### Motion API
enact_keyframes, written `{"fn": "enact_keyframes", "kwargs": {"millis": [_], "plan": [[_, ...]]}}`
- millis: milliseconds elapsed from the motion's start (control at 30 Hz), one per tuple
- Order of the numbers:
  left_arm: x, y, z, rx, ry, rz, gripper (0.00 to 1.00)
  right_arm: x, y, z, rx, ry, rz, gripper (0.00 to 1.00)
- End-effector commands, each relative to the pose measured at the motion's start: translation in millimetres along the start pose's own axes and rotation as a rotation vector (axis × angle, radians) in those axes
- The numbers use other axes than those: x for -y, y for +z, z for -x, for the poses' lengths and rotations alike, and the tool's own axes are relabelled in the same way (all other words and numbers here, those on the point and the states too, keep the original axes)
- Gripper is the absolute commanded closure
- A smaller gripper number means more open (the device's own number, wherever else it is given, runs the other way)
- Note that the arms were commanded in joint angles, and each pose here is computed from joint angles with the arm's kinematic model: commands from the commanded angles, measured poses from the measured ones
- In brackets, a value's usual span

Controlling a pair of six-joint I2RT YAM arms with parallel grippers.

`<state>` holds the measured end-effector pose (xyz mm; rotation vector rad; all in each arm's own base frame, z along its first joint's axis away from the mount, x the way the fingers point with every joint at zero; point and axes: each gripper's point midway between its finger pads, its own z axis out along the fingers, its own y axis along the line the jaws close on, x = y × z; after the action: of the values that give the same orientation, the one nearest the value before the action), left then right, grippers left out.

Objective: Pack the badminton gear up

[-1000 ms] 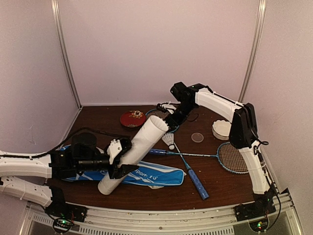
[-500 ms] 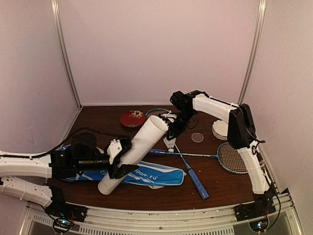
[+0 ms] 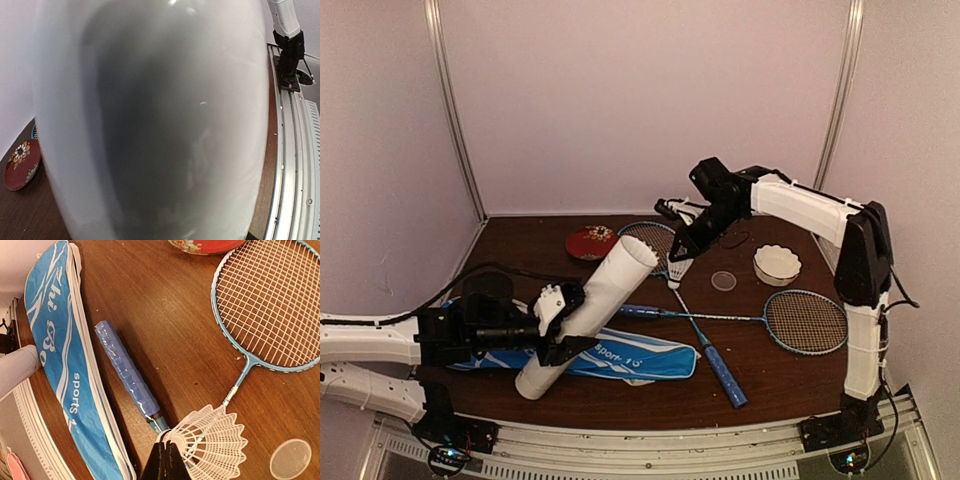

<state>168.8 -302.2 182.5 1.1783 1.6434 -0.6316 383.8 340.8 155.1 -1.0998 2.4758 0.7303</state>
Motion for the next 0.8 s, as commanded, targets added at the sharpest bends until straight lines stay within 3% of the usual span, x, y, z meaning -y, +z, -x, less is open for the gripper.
{"fn": "enact_keyframes", "kwargs": {"millis": [0, 167, 300, 500, 767], "plan": [[-10.6, -8.6, 16.1, 0.074, -0.015, 0.055, 0.55, -22.2, -79.0, 50.5, 0.326, 0.018, -0.044, 1.00], [-11.8, -10.1, 18.9, 0.098, -0.019, 0.064, 0.55, -65.3, -163.0, 51.5, 0.620, 0.014, -0.018, 1.00], [-11.3, -8.6, 20.7, 0.105, -0.018, 0.060, 0.55, -108.9, -212.2, 38.6, 0.747, -0.043, 0.006, 1.00], [-11.0, -5.0, 30.3, 0.129, -0.024, 0.049, 0.55, -178.5, -249.6, 22.5, 0.842, -0.142, 0.065, 1.00], [-8.8, -1.6, 35.9, 0.134, -0.025, 0.030, 0.55, -222.3, -237.9, 18.0, 0.801, -0.219, 0.070, 1.00]]}}
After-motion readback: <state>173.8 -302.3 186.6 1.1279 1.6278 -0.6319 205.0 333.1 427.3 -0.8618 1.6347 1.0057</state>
